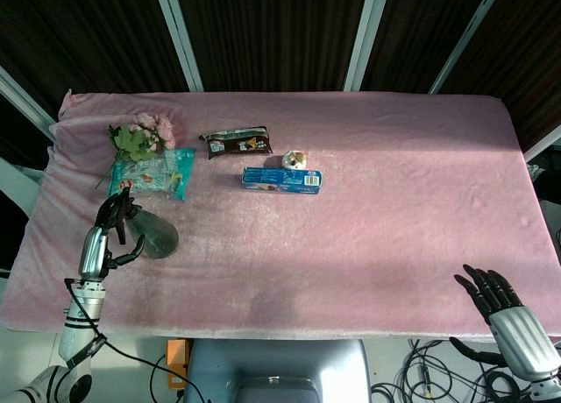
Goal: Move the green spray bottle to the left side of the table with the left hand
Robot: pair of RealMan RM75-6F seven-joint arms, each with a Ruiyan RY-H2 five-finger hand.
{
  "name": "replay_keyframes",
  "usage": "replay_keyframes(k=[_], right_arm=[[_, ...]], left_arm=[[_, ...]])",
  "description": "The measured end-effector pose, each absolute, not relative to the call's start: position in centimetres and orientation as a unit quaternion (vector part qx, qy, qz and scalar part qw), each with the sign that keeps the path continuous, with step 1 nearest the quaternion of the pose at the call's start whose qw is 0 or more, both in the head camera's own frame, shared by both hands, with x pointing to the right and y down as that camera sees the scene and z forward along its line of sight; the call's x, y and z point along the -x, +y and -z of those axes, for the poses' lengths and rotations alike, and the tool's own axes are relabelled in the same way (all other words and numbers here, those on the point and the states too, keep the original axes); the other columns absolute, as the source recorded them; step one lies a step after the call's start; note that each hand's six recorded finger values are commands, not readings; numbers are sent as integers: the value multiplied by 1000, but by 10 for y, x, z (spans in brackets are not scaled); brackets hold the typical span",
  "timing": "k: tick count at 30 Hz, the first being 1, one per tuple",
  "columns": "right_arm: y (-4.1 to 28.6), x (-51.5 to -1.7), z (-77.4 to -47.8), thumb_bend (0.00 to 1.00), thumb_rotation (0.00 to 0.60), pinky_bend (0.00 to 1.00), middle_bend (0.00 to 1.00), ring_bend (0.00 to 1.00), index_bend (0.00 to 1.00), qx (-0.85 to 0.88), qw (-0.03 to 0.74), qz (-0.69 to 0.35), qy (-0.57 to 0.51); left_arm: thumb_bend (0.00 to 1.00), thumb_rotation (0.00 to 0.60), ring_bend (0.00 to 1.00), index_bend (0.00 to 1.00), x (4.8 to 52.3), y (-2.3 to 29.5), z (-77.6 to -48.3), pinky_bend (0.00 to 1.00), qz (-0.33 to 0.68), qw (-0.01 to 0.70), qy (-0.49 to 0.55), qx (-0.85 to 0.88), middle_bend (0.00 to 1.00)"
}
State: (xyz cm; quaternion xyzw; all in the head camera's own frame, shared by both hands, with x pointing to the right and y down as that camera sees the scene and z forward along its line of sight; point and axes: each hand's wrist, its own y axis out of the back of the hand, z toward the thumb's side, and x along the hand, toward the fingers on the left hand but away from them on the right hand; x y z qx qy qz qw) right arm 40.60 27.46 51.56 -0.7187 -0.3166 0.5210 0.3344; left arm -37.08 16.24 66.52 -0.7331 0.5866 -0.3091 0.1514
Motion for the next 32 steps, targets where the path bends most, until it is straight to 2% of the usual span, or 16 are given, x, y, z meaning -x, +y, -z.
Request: replay_keyframes(k=[8,14,20,27,32], right_arm=[[275,-407,-515,335,600,0,0,0,0,718,335,-521,-319],[275,-407,-514,335,600,0,0,0,0,718,335,-520,-319],[275,-408,-515,335,600,0,0,0,0,715,336,-523,-319],[278,-403,-522,335,600,0,0,0,0,713,340,-532,-305],[277,-403,-530,335,600,0,0,0,0,705,336,-547,-302]], left_arm=[[397,600,0,67,372,162,-662,0,295,148,596,732,50],[369,600,0,11,382,165,-655,0,304,170,586,731,0],[366,600,0,0,414,174,-644,0,391,261,524,711,0],[374,600,0,0,451,201,-627,0,537,424,403,608,0],[387,600,0,0,462,219,-626,0,587,478,334,562,0]])
